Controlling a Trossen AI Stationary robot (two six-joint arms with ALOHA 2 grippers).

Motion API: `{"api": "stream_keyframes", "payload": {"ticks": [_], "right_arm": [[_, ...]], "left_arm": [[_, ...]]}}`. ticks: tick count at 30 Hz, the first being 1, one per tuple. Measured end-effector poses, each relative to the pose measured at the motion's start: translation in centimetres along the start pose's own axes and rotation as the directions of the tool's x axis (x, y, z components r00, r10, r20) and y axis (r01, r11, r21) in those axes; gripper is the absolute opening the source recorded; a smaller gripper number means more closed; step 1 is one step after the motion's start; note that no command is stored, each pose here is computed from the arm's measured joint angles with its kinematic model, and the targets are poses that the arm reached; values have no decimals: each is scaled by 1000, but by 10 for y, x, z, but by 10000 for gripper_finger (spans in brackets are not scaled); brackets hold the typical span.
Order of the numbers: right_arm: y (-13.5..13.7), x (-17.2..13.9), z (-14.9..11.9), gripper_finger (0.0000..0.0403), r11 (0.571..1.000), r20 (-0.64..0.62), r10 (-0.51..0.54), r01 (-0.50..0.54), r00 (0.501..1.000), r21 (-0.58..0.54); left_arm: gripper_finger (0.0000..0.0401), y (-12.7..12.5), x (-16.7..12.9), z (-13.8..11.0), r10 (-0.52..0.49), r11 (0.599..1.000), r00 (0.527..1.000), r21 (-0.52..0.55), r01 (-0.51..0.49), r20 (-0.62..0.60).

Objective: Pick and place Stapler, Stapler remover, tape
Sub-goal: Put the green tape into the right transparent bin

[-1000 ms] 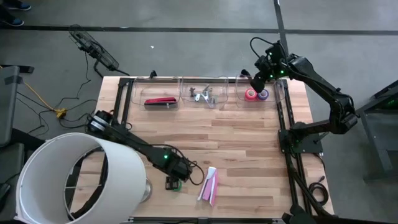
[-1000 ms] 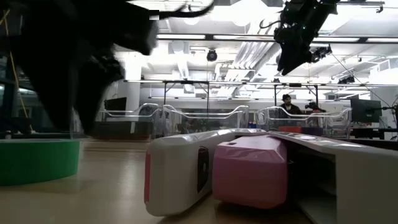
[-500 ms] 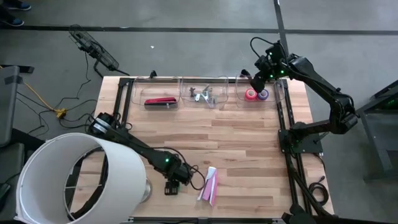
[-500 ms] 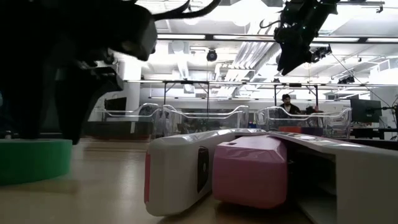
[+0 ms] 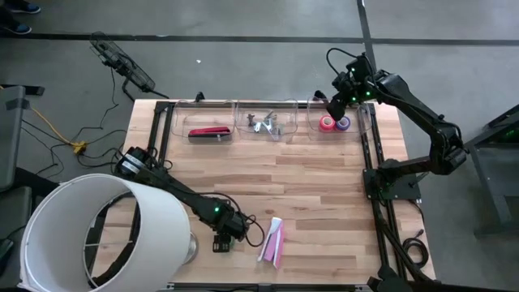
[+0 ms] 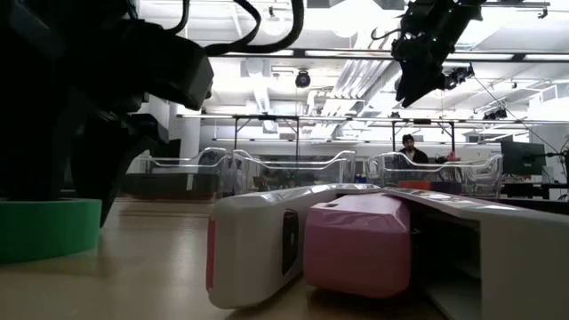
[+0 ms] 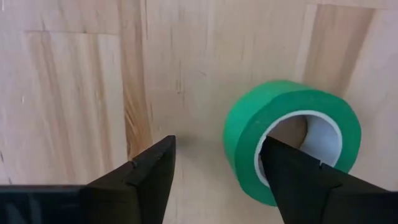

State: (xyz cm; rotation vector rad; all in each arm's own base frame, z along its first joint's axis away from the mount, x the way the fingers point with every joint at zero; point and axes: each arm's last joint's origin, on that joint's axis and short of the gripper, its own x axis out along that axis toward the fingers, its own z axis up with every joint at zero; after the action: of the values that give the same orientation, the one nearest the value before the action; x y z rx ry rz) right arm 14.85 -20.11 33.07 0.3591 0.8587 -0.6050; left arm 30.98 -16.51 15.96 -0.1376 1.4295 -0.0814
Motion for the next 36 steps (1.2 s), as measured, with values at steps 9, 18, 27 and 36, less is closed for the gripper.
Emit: {"api": "stream_keyframes", "payload": {"ticks": [9,18,27,36], "right_arm": [[0,0,0,211,1000,-1,0,0,1000,0],[0,0,0,211,1000,-1,0,0,1000,0],[0,0,-1,211,1000,-6,2,-2,1000,2],[0,0,-1,211,1000,-12,5,-5,1000,3]], "left_arm": [[124,0,0,0,0,1000,1000,0,0,2],[33,1,0,0,8,1000,1000,-23,-8,5],[33,20,-2,10,100,983,994,-163,-90,52],[33,52,-15,28,233,944,965,-267,-194,122]]}}
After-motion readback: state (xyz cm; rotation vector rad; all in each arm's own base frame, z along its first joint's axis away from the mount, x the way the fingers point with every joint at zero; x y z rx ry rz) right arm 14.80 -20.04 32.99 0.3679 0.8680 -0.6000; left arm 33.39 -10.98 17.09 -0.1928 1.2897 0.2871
